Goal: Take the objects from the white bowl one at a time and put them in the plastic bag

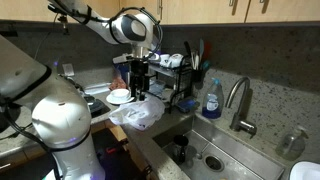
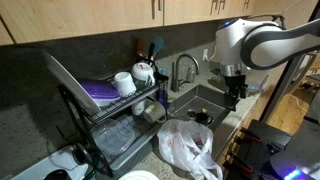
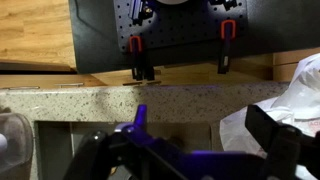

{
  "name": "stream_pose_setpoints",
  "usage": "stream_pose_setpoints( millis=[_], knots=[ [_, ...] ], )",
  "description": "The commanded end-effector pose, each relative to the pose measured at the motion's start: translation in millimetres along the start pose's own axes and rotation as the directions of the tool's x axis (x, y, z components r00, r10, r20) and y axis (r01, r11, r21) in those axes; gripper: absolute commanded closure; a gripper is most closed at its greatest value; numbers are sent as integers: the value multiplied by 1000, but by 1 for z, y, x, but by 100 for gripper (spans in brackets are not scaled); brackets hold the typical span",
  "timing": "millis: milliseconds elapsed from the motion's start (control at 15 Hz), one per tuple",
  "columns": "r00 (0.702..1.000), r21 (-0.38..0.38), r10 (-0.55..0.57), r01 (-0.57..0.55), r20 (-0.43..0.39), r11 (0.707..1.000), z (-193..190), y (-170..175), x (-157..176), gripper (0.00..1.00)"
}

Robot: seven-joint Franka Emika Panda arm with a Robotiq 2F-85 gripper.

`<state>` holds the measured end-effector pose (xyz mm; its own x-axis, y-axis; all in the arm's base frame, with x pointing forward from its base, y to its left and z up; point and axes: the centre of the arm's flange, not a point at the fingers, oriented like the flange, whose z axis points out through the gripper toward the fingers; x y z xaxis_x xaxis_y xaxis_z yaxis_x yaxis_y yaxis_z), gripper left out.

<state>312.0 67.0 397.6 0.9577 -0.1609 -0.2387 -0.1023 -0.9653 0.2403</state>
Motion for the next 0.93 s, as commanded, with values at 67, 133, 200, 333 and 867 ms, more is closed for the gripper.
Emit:
stream_pose_setpoints(
  millis=[67, 133, 200, 333, 867],
  knots=[
    [1000, 0, 0, 0, 0, 1000, 0, 0, 0, 0],
    [1000, -6, -12, 12, -1, 1000, -2, -7, 3, 0],
    [999, -17, -42, 42, -3, 999, -2, -18, 3, 0],
    [995, -26, -99, 99, -10, 995, -4, -38, 1, 0],
    [908, -134, -400, 384, -127, 914, -17, -136, -10, 0]
  ],
)
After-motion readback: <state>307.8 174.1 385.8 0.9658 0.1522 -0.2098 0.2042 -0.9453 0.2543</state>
